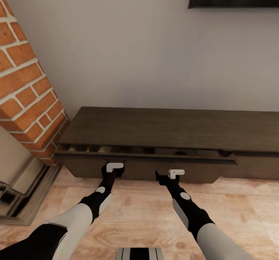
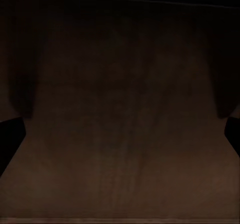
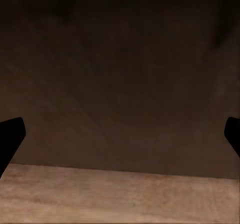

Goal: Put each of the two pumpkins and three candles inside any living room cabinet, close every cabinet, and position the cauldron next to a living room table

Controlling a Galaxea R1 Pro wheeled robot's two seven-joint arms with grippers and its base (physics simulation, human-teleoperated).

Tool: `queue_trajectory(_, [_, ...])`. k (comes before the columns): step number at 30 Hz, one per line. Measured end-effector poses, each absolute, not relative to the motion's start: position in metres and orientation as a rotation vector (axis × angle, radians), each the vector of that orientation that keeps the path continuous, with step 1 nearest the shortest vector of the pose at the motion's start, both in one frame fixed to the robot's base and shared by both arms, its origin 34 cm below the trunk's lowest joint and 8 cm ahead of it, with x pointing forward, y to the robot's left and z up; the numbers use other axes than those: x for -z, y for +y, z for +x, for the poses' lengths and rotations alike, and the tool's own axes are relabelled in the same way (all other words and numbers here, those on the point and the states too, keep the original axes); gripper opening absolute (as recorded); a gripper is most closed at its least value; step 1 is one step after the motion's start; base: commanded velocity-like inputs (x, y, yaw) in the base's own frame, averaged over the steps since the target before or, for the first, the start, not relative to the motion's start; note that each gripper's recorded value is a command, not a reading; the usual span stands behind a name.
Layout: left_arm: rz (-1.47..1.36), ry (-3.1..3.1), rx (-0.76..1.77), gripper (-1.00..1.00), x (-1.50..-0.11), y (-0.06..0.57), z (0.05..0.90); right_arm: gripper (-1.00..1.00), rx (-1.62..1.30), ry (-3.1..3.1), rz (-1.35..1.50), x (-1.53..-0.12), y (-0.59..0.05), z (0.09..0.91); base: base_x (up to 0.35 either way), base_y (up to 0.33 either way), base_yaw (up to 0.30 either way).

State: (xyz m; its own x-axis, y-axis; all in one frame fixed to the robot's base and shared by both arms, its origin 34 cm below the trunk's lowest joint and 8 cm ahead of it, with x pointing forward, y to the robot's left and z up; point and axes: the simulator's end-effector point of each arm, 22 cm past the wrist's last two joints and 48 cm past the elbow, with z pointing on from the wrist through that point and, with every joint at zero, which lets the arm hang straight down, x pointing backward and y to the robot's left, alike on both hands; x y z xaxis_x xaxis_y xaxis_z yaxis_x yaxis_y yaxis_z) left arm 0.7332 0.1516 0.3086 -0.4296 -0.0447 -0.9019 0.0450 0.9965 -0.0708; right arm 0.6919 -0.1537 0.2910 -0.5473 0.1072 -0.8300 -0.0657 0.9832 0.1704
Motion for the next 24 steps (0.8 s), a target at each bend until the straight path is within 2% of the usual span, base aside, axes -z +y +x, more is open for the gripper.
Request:
queue_trajectory(6, [-0.005,2.013,0.099,1.00,-0.3082,0.1524,0.7331,1.00,-0.222,2.139,0.029,-0.2910,-0.1536,0.6920,0.152,0.000,0.000])
queue_trajectory(24, [-0.001,2.026,0.097,1.00,-0.3038,0.1527,0.7293,1.00,-0.223,2.139,0.028,-0.2909,-0.1534,0.6919,0.022,0.000,0.000])
